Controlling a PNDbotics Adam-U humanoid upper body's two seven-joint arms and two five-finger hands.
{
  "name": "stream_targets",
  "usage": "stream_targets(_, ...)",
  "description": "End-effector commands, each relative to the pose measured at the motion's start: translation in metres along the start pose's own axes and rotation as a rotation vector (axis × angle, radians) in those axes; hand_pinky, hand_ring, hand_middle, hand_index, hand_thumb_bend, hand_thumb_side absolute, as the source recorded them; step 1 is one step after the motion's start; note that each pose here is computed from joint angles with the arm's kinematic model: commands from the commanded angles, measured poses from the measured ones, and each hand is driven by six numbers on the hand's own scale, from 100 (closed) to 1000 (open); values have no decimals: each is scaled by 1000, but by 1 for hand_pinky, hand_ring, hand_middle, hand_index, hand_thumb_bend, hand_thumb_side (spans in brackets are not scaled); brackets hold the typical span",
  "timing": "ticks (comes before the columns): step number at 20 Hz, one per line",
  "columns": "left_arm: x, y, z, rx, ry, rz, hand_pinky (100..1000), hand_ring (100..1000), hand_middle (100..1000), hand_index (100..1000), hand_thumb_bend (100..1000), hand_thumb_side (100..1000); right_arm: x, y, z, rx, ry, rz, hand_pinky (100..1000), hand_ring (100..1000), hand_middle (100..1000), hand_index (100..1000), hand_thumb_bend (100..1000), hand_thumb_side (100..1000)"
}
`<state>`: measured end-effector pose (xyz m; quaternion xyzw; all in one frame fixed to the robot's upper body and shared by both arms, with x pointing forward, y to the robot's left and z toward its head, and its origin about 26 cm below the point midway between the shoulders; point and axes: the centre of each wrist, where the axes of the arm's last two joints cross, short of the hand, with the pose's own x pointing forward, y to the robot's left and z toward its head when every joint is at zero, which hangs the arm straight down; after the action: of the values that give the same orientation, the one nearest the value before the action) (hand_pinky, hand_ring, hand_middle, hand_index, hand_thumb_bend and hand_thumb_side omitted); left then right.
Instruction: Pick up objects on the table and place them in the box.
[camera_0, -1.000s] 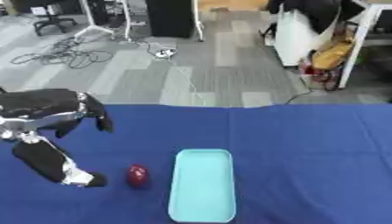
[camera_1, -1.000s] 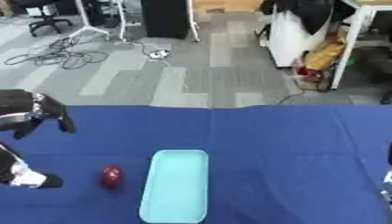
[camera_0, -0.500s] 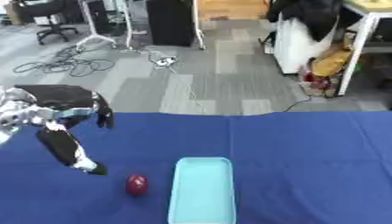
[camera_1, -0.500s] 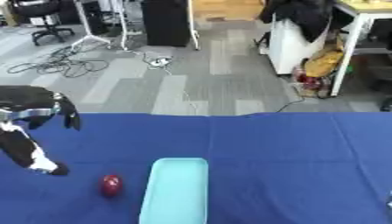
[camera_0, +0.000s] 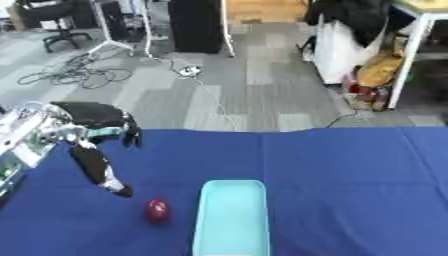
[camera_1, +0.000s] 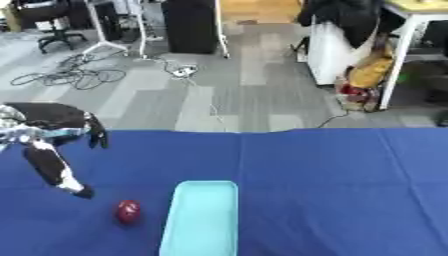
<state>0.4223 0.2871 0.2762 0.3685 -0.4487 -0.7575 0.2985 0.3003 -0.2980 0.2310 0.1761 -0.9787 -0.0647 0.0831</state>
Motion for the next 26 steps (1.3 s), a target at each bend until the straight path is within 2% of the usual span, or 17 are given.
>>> stream_targets(1,-4,8,2,13,-6,-3,100,182,425,779,674,590,3,3,-10,26,-21,-8,124,262,261,509,100,760)
stream_targets(3,-3,5,0,14,-21,8,100,174,418,780,680,592,3,3,-11,25,-23,-9,124,262,261,508,100,760)
stream_targets(4,-3,3,-1,11,-24,13,100,146,387,785,698,601,3,3,-11,25,-24,-10,124,262,261,509,100,760)
stream_targets(8,0,-4,-7,-32,-36,14,100,150,387,822,721,621,3,3,-11,23,-25,-11,124,262,261,509,100,760)
stream_targets(17,1,-16,-17,-102,-51,29,100,110,322,811,713,607,3,3,-12,23,-26,-13,124,261,260,509,100,755)
stream_targets(19,1,-19,-18,-119,-53,10,100,122,335,792,710,471,3,3,-12,19,-28,-15,125,262,260,508,100,755)
stream_targets(26,-1,-34,-30,-194,-16,-77,100,167,373,771,733,491,2,4,-14,12,-31,-24,125,262,260,509,100,757)
